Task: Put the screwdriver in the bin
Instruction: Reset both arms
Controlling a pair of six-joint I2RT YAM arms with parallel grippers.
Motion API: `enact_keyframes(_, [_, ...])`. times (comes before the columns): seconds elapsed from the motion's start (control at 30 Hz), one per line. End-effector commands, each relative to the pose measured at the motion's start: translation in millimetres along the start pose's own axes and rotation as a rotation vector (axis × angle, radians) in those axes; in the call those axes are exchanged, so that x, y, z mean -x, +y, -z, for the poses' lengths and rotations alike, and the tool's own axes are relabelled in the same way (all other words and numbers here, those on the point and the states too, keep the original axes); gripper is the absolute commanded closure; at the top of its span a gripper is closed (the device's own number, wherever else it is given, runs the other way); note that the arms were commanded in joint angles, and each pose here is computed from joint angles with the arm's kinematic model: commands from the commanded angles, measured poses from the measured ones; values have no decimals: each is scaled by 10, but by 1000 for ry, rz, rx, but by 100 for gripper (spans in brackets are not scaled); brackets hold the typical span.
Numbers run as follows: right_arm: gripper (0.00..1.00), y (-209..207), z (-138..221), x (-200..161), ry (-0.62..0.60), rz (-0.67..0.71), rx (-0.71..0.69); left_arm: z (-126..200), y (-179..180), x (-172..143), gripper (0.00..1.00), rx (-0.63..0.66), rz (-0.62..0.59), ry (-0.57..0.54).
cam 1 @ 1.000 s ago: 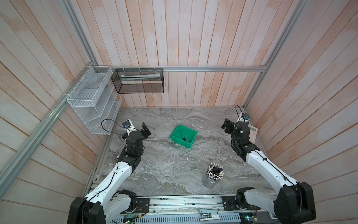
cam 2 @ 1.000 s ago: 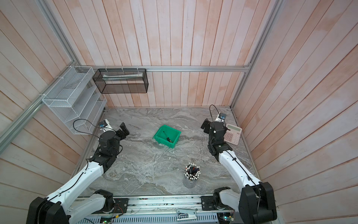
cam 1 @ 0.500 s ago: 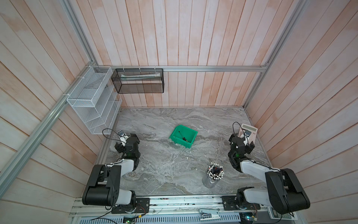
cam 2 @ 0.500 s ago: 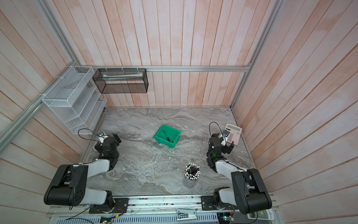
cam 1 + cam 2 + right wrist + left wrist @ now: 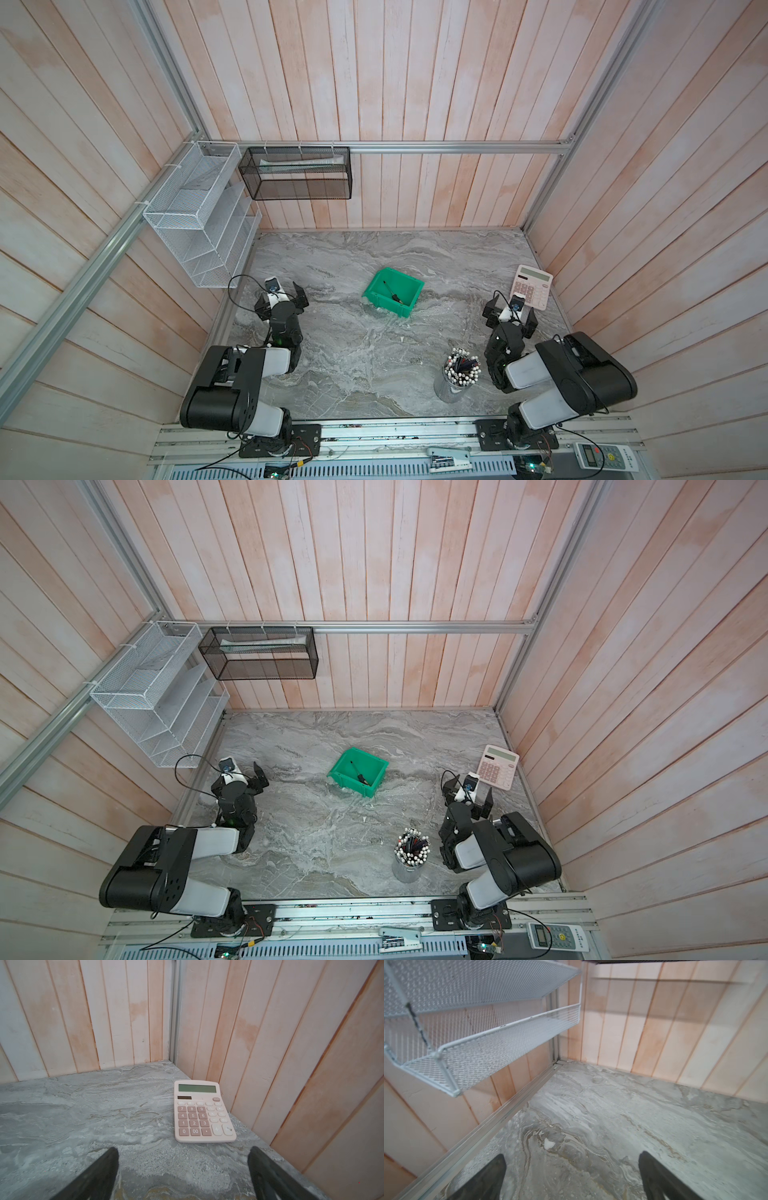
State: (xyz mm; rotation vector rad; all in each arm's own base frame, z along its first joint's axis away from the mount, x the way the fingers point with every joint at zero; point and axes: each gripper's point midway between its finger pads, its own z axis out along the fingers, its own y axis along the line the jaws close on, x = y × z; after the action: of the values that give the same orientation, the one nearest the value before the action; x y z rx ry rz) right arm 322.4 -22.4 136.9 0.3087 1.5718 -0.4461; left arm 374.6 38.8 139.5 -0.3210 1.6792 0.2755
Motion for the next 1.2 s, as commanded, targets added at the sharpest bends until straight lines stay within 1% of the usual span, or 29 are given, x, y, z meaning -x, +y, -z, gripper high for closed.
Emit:
enact_keyframes(0.0, [1, 0, 80, 329, -134, -20, -10, 145, -94, 80, 0, -75, -41, -80])
enact_keyframes(0.1, [2, -5, 99, 338, -139, -28, -10, 300, -121, 112, 0, -132, -40, -142])
enact_keyframes(0.17, [1, -18, 101, 338, -140, -32, -13, 352, -174, 88, 0, -178, -50, -154])
enact_keyframes(0.23, [2, -48, 91, 332, -137, -48, -16, 306, -245, 14, 0, -225, -67, -150])
enact_keyframes(0.27, [2, -65, 84, 329, -134, -60, -14, 269, -244, 46, 0, -207, -77, -170])
enact_keyframes(0.3, [1, -85, 76, 315, -128, -70, -7, 263, -256, 22, 0, -216, -72, -146])
enact_keyframes(0.37, [1, -118, 59, 296, -119, -96, 7, 145, -275, -78, 0, -228, -69, -55])
enact_keyframes(0.4, [2, -132, 54, 295, -118, -104, 12, 63, -277, -69, 0, -224, -63, -49])
enact_keyframes(0.5, [1, -147, 54, 292, -119, -110, 18, 34, -275, -97, 0, -236, -57, -17])
enact_keyframes(0.57, [2, -137, 57, 290, -120, -115, 31, 34, -268, -84, 0, -232, -54, -31])
enact_keyframes(0.8, [2, -216, 49, 268, -115, -170, 73, 30, -267, -84, 0, -233, -54, -26])
enact_keyframes(1.03, [2, -223, 53, 268, -118, -175, 86, 28, -271, -88, 0, -234, -55, -24])
enact_keyframes(1.1, [2, -185, 43, 266, -117, -167, 109, 17, -266, -93, 0, -234, -54, -19])
enact_keyframes(1.17, [1, -26, -3, 222, -95, -134, 191, 17, -267, -91, 0, -235, -54, -19])
